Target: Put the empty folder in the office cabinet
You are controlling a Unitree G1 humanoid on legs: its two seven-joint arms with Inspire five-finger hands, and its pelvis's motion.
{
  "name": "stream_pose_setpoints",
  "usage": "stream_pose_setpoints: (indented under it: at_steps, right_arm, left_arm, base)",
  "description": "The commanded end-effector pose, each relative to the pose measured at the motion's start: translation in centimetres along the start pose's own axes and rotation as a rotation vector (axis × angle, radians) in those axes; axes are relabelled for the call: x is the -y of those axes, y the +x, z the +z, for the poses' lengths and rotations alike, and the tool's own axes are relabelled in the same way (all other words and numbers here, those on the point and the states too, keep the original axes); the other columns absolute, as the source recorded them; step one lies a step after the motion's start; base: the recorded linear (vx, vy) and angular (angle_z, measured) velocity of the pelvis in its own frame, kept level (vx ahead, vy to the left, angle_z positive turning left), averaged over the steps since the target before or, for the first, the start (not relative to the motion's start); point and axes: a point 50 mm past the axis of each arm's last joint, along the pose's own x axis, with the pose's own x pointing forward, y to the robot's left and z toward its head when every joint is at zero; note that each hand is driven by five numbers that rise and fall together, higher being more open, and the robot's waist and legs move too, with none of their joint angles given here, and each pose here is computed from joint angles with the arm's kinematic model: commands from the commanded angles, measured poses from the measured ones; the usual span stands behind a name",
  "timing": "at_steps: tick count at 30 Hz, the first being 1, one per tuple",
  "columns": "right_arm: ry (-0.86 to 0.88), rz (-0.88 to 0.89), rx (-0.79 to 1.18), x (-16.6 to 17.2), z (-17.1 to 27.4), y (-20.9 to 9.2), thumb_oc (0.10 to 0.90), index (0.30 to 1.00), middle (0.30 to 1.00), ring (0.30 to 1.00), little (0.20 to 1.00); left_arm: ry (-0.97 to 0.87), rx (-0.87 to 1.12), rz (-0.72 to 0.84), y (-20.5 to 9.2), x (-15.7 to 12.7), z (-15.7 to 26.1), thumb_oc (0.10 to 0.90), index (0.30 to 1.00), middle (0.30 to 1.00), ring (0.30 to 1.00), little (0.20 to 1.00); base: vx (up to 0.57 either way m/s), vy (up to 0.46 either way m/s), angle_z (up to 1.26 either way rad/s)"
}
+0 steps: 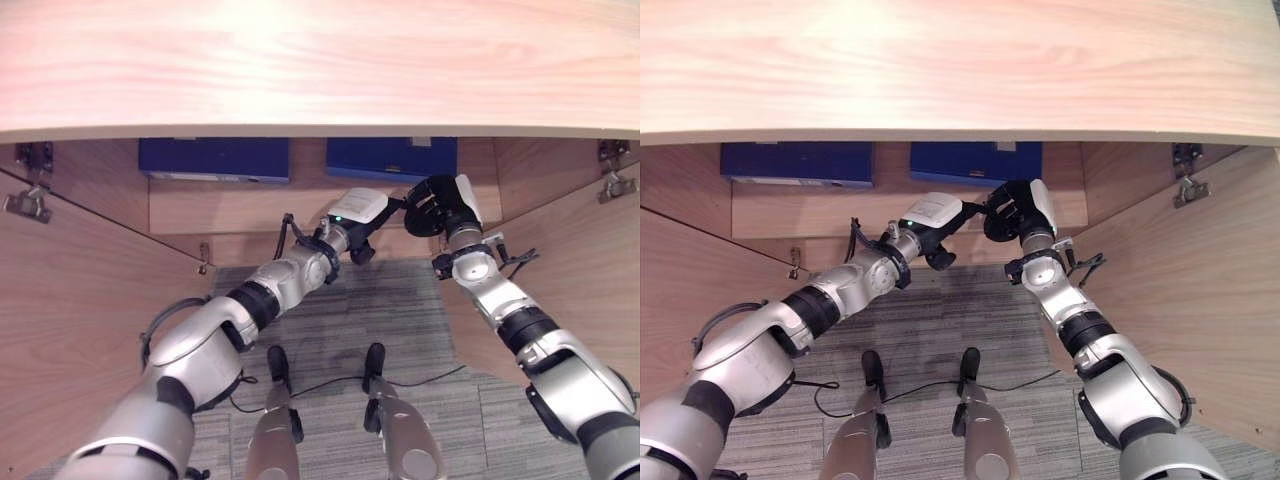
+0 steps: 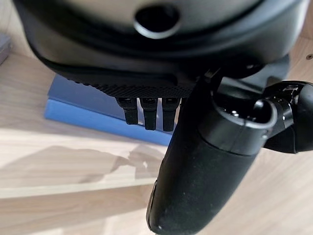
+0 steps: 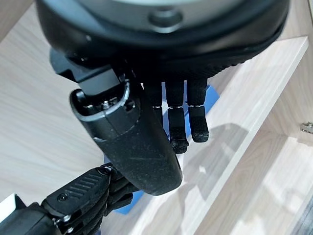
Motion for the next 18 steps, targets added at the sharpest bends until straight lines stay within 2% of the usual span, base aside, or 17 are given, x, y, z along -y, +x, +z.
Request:
stream_pose_setpoints:
  at_steps: [1, 10, 12, 14, 15, 16, 17, 18]
  right_arm:
    - [0.174, 0.002, 0.425, -0.2, 11.1, 1.3, 0.400, 0.300, 0.300, 0.300, 0.300]
    - [0.207, 0.002, 0.449, -0.7, 11.7, 1.0, 0.400, 0.300, 0.300, 0.300, 0.300]
    - [0.213, -0.004, 0.444, -0.6, 11.4, 0.9, 0.400, 0.300, 0.300, 0.300, 0.300]
    - [0.208, -0.015, 0.436, -0.1, 10.8, 0.7, 0.400, 0.300, 0.300, 0.300, 0.300]
    - [0.199, -0.032, 0.411, 0.6, 9.4, 0.4, 0.400, 0.300, 0.300, 0.300, 0.300]
    - [0.199, -0.031, 0.411, 0.5, 9.4, 0.4, 0.400, 0.300, 0.300, 0.300, 0.300]
    - [0.176, -0.062, 0.362, 1.6, 7.3, -0.1, 0.400, 0.300, 0.300, 0.300, 0.300]
    - [0.176, -0.060, 0.361, 1.6, 7.3, -0.1, 0.400, 0.300, 0.300, 0.300, 0.300]
  left_arm:
    - [0.017, 0.158, 0.122, 2.8, -2.5, 5.5, 0.800, 0.900, 0.900, 0.900, 0.900]
    - [0.025, 0.088, 0.208, 3.2, -4.4, 4.2, 0.800, 0.900, 0.900, 0.900, 0.900]
    - [-0.022, 0.089, 0.239, 2.7, -4.6, 3.6, 0.800, 0.900, 0.900, 0.900, 0.900]
    - [-0.104, 0.103, 0.245, 1.4, -3.8, 2.7, 0.800, 0.900, 0.900, 0.900, 0.900]
    - [-0.228, 0.106, 0.242, -0.9, -2.5, 1.3, 0.800, 0.900, 0.900, 0.900, 0.900]
    - [-0.228, 0.105, 0.242, -0.9, -2.5, 1.2, 0.800, 0.900, 0.900, 0.900, 0.900]
    - [-0.406, 0.043, 0.237, -4.1, -0.4, -1.1, 0.800, 0.900, 0.900, 0.900, 0.900]
    - [-0.407, 0.041, 0.235, -4.1, -0.4, -1.1, 0.800, 0.900, 0.900, 0.900, 0.900]
  base:
    - [0.00, 0.000, 0.00]
    - [0.00, -0.025, -0.02]
    - [0.01, -0.015, -0.10]
    - [0.02, -0.019, -0.06]
    - [0.03, -0.015, -0.10]
    - [0.06, -0.046, -0.19]
    - [0.02, -0.034, -0.13]
    - [0.04, -0.060, -0.11]
